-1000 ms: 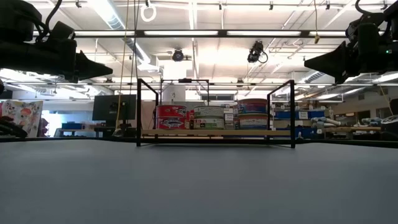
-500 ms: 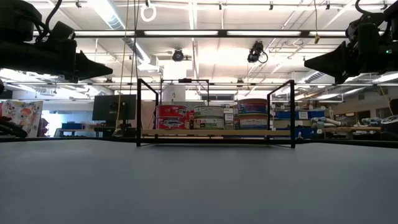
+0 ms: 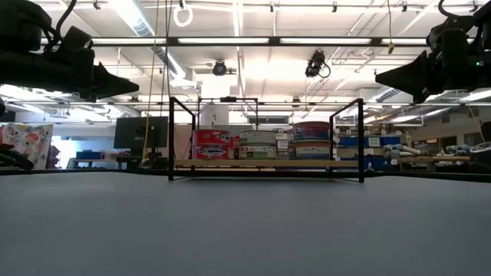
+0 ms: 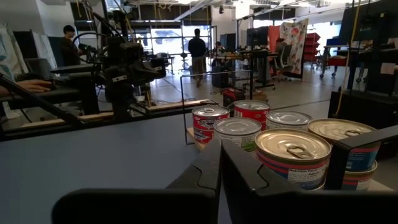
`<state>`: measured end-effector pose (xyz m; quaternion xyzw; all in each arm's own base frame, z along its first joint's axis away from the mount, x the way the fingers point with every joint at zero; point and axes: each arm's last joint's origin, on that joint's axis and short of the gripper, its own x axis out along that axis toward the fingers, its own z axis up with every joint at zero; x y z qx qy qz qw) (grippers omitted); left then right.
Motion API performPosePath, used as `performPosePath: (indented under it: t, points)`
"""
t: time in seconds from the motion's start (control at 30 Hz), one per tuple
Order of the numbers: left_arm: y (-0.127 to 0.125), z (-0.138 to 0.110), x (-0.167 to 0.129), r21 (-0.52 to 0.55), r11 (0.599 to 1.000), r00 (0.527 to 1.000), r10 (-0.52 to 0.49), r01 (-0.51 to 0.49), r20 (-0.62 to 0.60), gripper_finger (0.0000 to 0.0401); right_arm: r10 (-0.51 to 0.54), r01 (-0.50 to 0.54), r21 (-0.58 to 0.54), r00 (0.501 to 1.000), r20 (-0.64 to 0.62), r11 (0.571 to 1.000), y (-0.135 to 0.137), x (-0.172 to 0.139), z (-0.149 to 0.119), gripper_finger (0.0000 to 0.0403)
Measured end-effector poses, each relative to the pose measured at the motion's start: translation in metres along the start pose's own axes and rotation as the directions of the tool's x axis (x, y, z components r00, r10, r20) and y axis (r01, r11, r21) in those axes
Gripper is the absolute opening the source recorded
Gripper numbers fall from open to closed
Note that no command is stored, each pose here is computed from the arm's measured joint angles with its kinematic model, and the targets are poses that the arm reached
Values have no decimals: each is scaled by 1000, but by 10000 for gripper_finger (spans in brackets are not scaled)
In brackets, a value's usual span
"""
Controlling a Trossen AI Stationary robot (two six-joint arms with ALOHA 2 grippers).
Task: Stack canned seafood by type on shelf
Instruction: Return to Home Position
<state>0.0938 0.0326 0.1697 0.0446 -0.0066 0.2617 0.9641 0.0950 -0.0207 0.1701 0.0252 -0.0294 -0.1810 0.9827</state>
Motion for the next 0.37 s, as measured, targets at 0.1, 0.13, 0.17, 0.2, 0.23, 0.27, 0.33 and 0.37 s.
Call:
performPosePath:
  t: [0.1,0.13,0.17,0.2,0.23,0.27,0.33,0.37]
  points:
    - [0,0,0,0,1000,1000,0,0,0,12,0,0,0,1000,0,1000,0,0,0,23]
    - [0,0,0,0,1000,1000,0,0,0,12,0,0,0,1000,0,1000,0,0,0,23]
    - [0,0,0,0,1000,1000,0,0,0,12,0,0,0,1000,0,1000,0,0,0,24]
    - [0,0,0,0,1000,1000,0,0,0,12,0,0,0,1000,0,1000,0,0,0,24]
    - [0,0,0,0,1000,1000,0,0,0,12,0,0,0,1000,0,1000,0,0,0,25]
    - [0,0,0,0,1000,1000,0,0,0,12,0,0,0,1000,0,1000,0,0,0,25]
    - [0,0,0,0,1000,1000,0,0,0,12,0,0,0,1000,0,1000,0,0,0,25]
    - [0,0,0,0,1000,1000,0,0,0,12,0,0,0,1000,0,1000,0,0,0,24]
